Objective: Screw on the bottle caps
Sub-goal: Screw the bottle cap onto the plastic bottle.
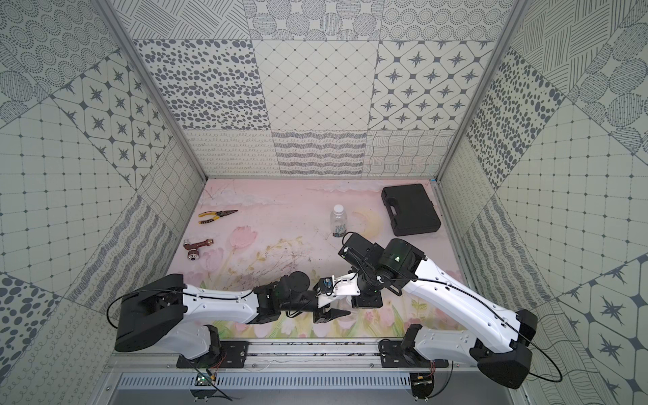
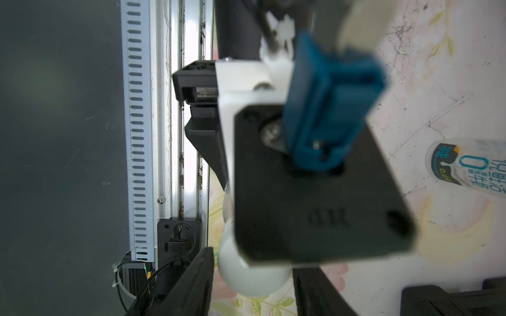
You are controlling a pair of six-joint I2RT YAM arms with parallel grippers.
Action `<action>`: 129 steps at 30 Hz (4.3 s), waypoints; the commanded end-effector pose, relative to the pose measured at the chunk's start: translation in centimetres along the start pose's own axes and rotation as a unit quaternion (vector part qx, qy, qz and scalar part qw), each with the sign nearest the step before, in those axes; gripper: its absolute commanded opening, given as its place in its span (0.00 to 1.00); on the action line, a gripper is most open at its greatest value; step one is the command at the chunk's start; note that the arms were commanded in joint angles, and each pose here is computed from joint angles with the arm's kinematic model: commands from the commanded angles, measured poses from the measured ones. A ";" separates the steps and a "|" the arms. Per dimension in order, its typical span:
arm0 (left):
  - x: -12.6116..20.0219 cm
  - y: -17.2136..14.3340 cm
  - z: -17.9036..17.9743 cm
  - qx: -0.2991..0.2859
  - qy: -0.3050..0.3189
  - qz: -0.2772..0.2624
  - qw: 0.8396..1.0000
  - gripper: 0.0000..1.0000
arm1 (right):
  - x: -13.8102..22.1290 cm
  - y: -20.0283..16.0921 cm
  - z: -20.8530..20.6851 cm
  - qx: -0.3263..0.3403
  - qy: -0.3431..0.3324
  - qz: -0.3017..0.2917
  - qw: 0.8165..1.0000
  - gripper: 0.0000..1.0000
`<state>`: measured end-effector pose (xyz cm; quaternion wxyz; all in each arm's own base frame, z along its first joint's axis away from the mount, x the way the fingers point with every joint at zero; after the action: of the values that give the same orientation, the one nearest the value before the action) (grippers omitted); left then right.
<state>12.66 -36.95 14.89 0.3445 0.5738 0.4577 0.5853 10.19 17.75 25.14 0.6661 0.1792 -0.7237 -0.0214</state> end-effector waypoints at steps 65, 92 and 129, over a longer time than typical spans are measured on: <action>0.9 0.0 -0.6 0.017 -0.049 0.000 0.999 0.41 | -0.3 1.0 -0.8 -0.077 0.024 -0.042 0.996 0.54; 1.4 0.2 0.6 0.016 0.000 -0.019 1.000 0.40 | -1.9 1.1 -1.7 -0.107 0.017 -0.019 0.994 0.31; 4.6 0.0 6.3 0.049 0.172 -0.066 0.982 0.38 | -1.4 2.6 -8.6 -0.337 -0.133 -0.060 0.930 0.22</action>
<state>18.64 -31.55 14.82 0.2287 0.4490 0.5733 0.6461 17.38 22.96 24.61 0.5910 -0.0113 -0.7503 -0.2960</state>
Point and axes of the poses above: each gripper's point midway between its finger pads, its own x axis back along the fingers, its own z axis along the line the jaws close on, y = z × x, the point moved 4 cm from there along x, back along the fingers, and after that the axes turned 7 degrees about x, right-handed, at the moved point
